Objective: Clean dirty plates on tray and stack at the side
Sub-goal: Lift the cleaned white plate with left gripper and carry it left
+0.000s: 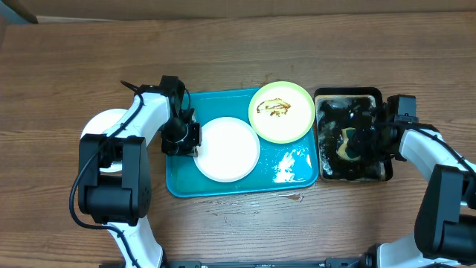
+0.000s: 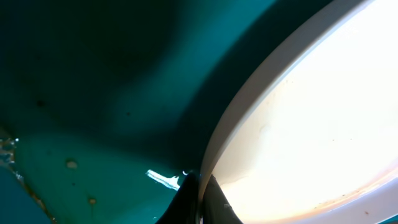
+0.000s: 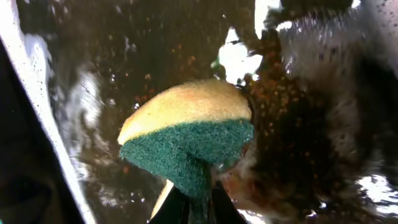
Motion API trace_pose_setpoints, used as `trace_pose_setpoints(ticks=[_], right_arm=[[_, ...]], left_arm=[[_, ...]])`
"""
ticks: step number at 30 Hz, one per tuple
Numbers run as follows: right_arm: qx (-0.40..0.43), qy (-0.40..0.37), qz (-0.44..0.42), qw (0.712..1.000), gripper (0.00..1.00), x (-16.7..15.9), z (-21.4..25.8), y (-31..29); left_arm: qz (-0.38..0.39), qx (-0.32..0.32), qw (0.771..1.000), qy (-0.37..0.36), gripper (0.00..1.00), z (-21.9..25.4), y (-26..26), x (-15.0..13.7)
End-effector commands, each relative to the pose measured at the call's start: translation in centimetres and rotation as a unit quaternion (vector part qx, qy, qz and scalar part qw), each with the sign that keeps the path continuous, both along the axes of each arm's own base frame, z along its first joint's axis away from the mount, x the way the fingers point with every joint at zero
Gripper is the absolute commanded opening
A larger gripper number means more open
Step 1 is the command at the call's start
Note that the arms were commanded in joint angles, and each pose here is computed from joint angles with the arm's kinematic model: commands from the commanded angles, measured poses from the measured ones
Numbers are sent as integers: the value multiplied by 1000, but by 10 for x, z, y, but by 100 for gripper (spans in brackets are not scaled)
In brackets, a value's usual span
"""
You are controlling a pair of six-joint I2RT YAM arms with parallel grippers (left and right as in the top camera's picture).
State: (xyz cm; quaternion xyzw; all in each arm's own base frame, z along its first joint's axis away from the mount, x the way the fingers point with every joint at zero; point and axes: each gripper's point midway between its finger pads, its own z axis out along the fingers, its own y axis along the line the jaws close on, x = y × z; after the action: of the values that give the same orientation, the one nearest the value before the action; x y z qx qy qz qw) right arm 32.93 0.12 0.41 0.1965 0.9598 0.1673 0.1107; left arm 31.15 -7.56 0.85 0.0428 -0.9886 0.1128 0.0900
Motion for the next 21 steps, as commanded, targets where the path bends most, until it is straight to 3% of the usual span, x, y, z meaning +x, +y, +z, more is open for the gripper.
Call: trace_pose_setpoints(ticks=[1,10,21], right_arm=[[25,-4,4,1000,5,1,4,8],[64,-28,19,997,5,16,25,20],[49,-21,15,998,8,14,22,15]], left_arm=[[9,35,998,-47,4,29,10,12],[28,84,982,-169,4,101,30,24],[90,234,933,-257,4,156,83,25]])
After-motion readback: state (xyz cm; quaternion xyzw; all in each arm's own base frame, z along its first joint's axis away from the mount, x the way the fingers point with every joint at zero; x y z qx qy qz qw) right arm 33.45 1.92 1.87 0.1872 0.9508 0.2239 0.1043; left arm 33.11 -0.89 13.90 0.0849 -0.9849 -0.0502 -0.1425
